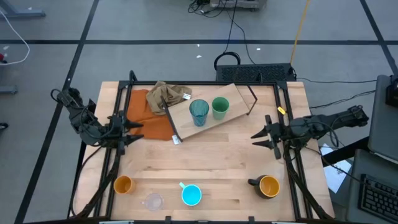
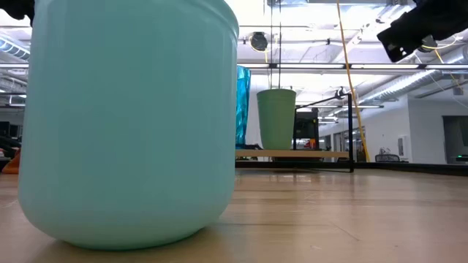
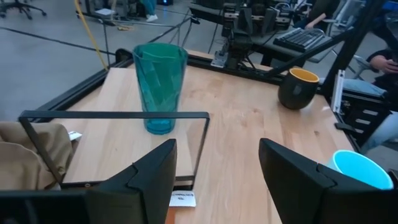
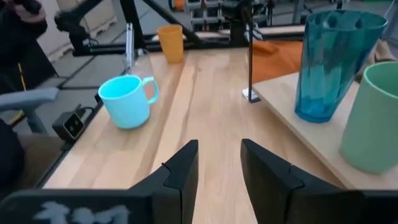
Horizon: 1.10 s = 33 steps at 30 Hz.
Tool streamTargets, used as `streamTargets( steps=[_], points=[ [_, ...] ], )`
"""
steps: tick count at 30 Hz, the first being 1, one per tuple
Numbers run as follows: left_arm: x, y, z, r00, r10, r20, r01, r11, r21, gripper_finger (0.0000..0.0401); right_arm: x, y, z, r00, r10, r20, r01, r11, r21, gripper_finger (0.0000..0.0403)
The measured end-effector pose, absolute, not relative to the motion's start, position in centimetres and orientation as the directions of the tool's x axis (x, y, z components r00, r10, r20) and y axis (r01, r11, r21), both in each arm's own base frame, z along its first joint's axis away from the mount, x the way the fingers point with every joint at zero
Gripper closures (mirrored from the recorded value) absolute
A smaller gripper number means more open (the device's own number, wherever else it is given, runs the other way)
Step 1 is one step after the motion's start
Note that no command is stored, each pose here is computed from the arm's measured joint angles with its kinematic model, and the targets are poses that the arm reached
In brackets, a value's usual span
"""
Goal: Stack small to large cups/mugs on shelf
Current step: Put the black mug on the shelf
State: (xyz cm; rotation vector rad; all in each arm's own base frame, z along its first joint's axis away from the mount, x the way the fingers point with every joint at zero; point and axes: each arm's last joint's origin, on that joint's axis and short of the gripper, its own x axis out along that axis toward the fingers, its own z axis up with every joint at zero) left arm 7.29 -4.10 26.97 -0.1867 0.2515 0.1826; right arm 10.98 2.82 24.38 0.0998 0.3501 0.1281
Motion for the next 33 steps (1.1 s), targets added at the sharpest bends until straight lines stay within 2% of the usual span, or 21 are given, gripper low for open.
streamTargets(
  steps=[3, 7, 9, 14, 18, 26, 30, 33],
  points=[
    [7.3, -4.1, 27.0, 0.951, 0.171, -0.257, -0.215, 0.964, -0.157, 0.0171, 10.8, 2.8, 24.8, 0.906, 0.132, -0.403, -0.078, 0.986, 0.148, 0.0291],
    [7.3, -4.1, 27.0, 0.951, 0.172, -0.257, -0.217, 0.964, -0.156, 0.0171, 10.1, 2.6, 26.0, 0.821, 0.115, -0.559, 0.012, 0.976, 0.218, 0.0291],
    [7.3, -4.0, 27.0, 0.951, 0.175, -0.256, -0.219, 0.963, -0.155, 0.0171, 9.8, 2.6, 27.2, 0.784, 0.149, -0.603, 0.020, 0.964, 0.264, 0.0291],
    [7.3, -4.0, 27.0, 0.949, 0.197, -0.248, -0.238, 0.959, -0.151, 0.0171, 9.4, 3.0, 30.6, 0.765, 0.310, -0.565, -0.046, 0.901, 0.432, 0.0291],
    [7.3, -4.0, 27.0, 0.948, 0.197, -0.248, -0.239, 0.960, -0.149, 0.0171, 9.1, 3.3, 31.4, 0.724, 0.434, -0.535, -0.098, 0.833, 0.544, 0.0291],
    [7.3, -4.0, 27.0, 0.948, 0.198, -0.248, -0.236, 0.962, -0.137, 0.0171, 9.2, 3.5, 31.4, 0.700, 0.474, -0.535, -0.108, 0.810, 0.577, 0.0291],
    [7.3, -4.0, 27.0, 0.948, 0.199, -0.247, -0.238, 0.961, -0.138, 0.0171, 8.9, 3.8, 31.5, 0.613, 0.610, -0.503, -0.129, 0.705, 0.697, 0.0291],
    [7.3, -3.9, 27.0, 0.945, 0.227, -0.237, -0.265, 0.954, -0.141, 0.0171, 8.7, 4.0, 31.6, 0.580, 0.654, -0.486, -0.075, 0.637, 0.767, 0.0291]
  ],
)
